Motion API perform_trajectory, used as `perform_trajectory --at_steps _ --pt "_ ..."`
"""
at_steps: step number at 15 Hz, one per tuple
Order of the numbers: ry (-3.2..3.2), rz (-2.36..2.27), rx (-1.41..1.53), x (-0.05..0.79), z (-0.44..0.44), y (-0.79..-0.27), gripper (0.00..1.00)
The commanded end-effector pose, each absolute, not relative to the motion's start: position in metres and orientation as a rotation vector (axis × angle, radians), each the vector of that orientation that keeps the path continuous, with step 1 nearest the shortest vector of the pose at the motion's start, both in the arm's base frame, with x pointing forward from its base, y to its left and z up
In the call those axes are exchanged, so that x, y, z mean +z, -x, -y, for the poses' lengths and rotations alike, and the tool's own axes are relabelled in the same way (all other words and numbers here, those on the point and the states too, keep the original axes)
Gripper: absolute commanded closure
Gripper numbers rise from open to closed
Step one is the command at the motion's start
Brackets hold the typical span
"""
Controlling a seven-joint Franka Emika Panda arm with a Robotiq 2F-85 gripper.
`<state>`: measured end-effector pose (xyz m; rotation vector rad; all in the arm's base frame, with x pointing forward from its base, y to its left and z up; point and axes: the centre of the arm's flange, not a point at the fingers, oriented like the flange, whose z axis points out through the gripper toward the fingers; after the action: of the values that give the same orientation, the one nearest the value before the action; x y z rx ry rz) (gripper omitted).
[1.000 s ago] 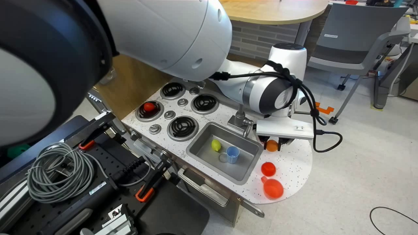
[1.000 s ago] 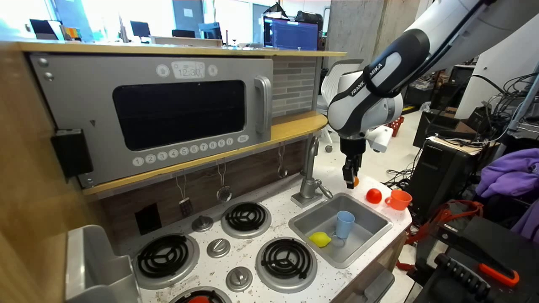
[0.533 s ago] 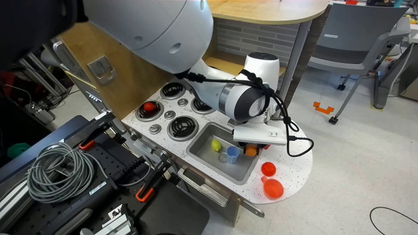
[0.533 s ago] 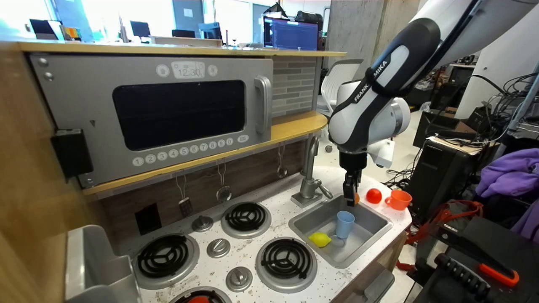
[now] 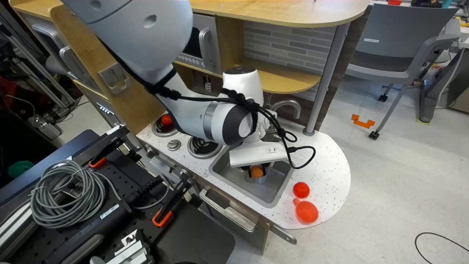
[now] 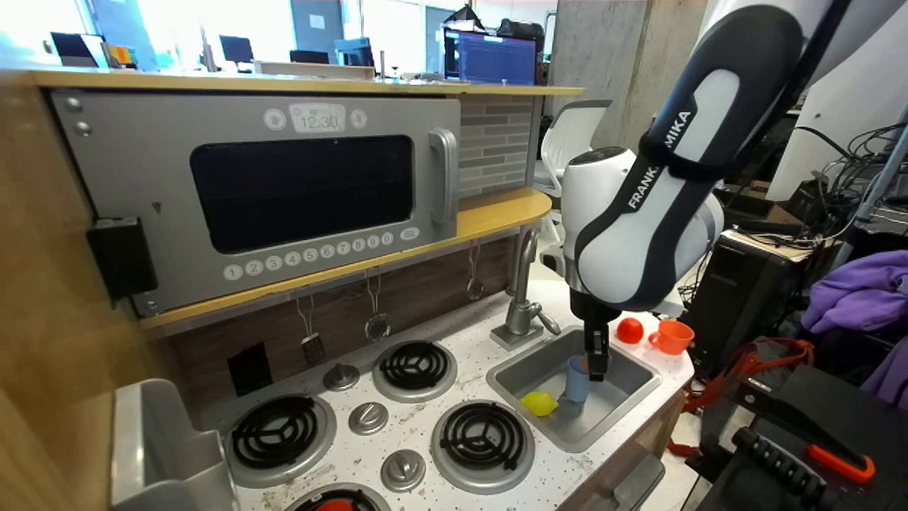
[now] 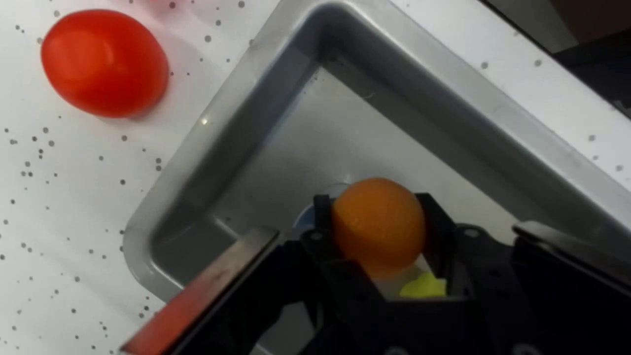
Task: Move the orange object to the right front of the stove
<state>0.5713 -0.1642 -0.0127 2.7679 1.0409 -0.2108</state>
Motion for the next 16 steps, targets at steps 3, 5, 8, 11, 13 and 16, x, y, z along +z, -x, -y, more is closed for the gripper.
perform_trajectory --at_steps 3,5,8,11,13,16 --pt "-2.532 -1.361 -0.179 0.023 0.105 -0.52 0.81" --pt "-2.477 -1.418 -0.154 0.028 0.086 -0.525 0.81" --pt "-2.49 -1.454 -0.135 0.034 0.055 -0.538 0.81" --pt "-2.565 -1.474 -0.151 0.036 0.023 -0.545 0.81" --pt "-2.608 -1.475 -0.14 0.034 0.004 -0.547 0.81" --pt "-2.639 -1.494 -0.152 0.034 -0.02 -0.55 0.81"
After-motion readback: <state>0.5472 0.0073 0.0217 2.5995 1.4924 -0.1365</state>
